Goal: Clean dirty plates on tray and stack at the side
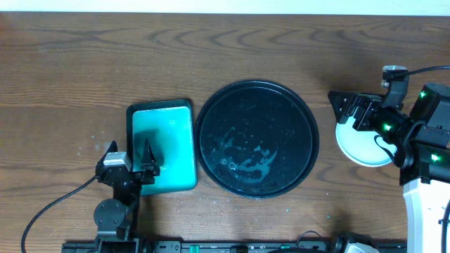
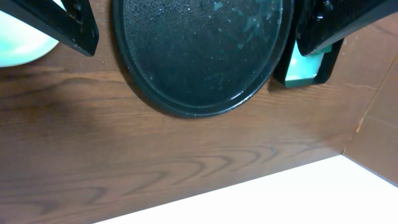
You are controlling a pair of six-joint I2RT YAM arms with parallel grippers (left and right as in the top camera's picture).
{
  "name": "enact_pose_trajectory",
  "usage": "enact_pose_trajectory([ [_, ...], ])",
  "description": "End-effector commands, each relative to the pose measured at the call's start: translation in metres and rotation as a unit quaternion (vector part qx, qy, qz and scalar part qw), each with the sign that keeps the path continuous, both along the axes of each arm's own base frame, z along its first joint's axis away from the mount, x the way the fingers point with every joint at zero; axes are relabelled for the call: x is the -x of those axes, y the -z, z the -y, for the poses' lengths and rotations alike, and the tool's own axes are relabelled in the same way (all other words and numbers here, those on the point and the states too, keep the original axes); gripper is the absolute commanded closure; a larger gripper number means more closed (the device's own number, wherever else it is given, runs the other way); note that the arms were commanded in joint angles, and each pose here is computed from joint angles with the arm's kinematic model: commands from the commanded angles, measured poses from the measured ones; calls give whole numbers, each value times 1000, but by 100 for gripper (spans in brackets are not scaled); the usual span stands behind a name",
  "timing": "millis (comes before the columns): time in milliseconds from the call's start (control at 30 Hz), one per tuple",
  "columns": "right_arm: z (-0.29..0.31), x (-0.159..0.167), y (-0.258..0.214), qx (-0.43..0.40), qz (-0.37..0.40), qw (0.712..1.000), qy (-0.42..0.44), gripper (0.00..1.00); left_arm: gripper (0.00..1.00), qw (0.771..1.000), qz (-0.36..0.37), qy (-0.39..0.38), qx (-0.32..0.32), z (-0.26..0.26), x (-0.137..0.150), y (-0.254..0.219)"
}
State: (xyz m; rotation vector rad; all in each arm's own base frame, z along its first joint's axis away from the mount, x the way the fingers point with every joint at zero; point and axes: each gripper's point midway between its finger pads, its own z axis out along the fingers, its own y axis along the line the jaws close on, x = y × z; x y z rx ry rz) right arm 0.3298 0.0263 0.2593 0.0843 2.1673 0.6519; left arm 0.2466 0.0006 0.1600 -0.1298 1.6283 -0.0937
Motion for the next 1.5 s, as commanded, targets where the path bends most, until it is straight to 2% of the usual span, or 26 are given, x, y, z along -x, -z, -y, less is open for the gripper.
enact_pose_trajectory([
  [0,-4,0,-3,1,7,1000,-11,1,19,1000,-27,5,-7,1,1,14],
  [67,-4,0,-3,1,7,1000,-11,1,19,999,-49,4,-8,1,3,24],
  [600,-10,2,-3,5,7,1000,-19,1,19,998,-57,5,-8,1,2,28],
  [833,23,32,26,98,-54,992,62,1,19,998,-57,5,-8,1,2,28],
  [1067,18,49,24,194,82,977,26,1,19,998,-57,5,-8,1,2,28],
  [1333,-27,93,73,283,198,934,-90,1,19,998,-57,5,-8,1,2,28],
  [1467,-24,99,92,285,219,932,-55,1,19,998,-57,5,-8,1,2,28],
])
